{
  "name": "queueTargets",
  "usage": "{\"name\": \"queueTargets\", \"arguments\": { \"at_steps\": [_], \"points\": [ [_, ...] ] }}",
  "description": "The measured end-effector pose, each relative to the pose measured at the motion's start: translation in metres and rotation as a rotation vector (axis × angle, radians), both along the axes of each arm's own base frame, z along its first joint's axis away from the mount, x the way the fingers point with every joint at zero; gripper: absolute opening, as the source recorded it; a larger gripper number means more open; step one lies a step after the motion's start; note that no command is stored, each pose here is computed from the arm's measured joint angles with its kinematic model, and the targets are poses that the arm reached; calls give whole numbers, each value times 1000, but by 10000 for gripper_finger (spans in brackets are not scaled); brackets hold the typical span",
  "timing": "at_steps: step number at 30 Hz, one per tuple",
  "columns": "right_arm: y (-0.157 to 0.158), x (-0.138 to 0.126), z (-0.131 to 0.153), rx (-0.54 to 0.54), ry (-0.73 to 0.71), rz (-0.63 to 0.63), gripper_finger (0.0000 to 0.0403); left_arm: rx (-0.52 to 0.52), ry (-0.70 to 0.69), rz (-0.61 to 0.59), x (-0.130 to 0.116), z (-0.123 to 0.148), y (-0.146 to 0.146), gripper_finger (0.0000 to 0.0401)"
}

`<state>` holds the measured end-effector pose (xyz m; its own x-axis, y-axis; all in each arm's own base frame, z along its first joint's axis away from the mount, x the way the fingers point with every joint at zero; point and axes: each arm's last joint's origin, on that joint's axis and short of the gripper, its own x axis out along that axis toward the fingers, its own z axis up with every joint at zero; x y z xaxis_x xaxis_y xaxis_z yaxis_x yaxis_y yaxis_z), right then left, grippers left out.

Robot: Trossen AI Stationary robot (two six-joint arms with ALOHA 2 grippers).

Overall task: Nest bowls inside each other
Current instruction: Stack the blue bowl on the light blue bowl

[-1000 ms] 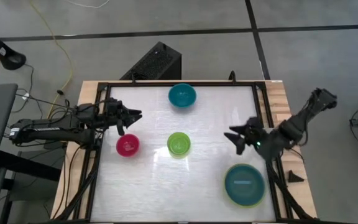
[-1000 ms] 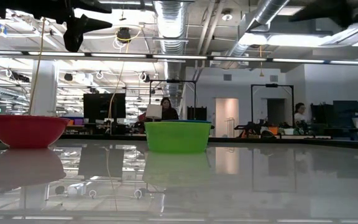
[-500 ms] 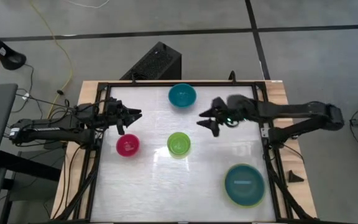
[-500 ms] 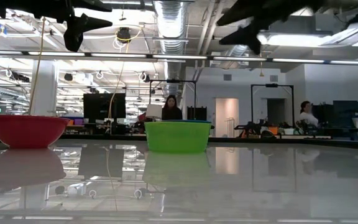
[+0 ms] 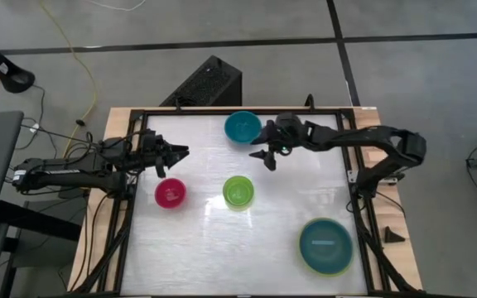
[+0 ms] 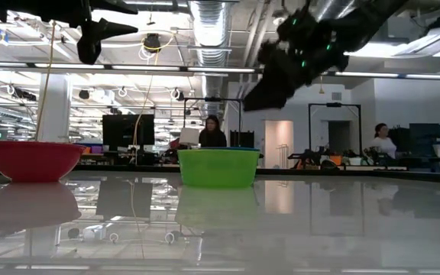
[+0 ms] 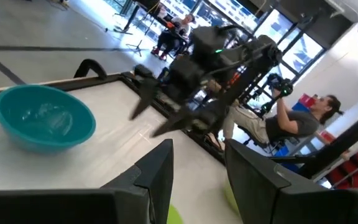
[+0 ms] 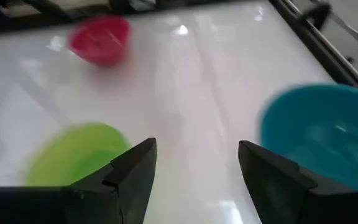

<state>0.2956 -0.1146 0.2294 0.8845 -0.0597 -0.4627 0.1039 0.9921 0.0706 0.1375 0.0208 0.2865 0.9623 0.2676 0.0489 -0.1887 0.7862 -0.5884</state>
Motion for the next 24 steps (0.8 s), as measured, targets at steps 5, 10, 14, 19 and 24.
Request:
{"name": "queueTargets", "arguments": {
  "at_steps": [5,10,14,19,24],
  "points": [
    [-32,4,-23,-35,73,13,265,-61,-16,98,1,-1,3,133],
    [-60,19,-27,-72,100,57,265,-92,0,160,8,-5,6,133],
    [-78,38,-33,-46,153,90,265,-127,19,167,18,-10,7,133],
    [-89,61,-49,7,290,153,265,-151,31,156,33,-16,8,133],
    [-97,77,-58,27,433,128,246,-145,-2,145,47,-18,9,133]
  ]
}}
